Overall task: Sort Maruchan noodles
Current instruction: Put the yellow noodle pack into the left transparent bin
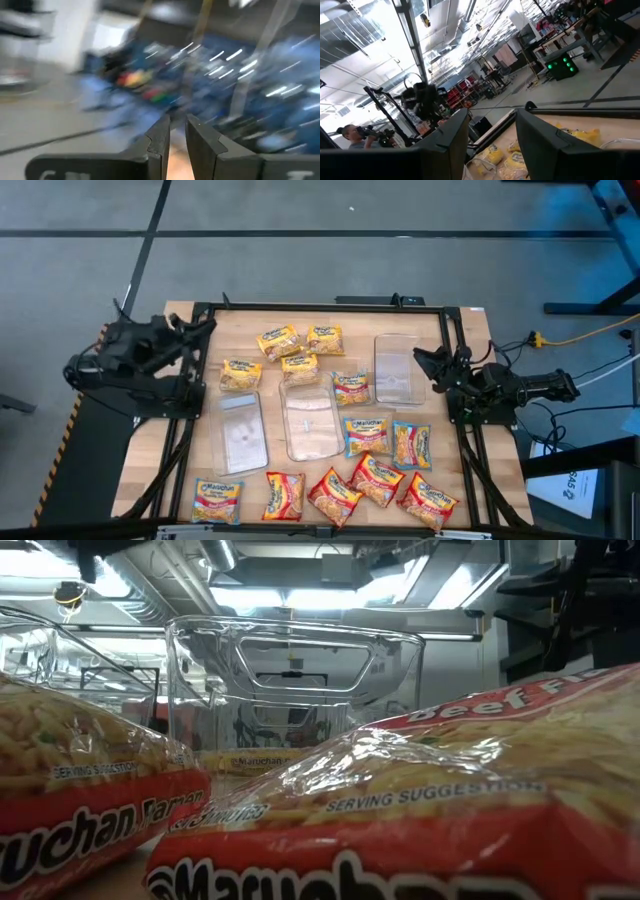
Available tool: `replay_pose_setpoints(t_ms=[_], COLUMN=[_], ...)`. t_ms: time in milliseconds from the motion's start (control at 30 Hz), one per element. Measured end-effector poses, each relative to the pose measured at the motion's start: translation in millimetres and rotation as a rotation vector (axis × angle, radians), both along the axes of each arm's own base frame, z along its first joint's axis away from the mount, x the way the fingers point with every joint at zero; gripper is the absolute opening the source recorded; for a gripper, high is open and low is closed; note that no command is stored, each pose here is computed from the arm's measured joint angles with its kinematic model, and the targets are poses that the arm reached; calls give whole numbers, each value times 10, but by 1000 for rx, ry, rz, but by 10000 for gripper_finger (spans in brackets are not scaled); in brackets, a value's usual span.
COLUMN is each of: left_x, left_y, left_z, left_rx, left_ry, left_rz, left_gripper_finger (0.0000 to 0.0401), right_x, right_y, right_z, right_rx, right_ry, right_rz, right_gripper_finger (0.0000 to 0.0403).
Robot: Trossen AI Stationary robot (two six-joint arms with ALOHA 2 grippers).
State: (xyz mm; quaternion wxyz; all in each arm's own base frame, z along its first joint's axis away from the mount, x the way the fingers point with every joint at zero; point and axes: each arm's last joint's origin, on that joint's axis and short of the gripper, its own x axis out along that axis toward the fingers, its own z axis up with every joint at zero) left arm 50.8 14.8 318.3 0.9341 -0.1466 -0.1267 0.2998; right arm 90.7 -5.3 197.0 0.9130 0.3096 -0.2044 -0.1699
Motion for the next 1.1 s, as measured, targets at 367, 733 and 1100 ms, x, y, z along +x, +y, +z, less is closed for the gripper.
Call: replay_pose_setpoints(t_ms=[367,733,1100], left_x=[486,1007,1015], left_y=[-33,74,547], left_z=[-293,-375,-400], left_rx=[-218,-84,-300], left_ry=[566,706,691], left_rz=[78,153,120], left_gripper_finger=[53,53,53], right_x=[19,27,30], right_y=[2,21,21], right_z=[-65,-66,-77], right_rx=[-8,-28,-29], right_ry=[73,74,87], right_rz=[0,68,68], right_gripper_finger=[161,161,161])
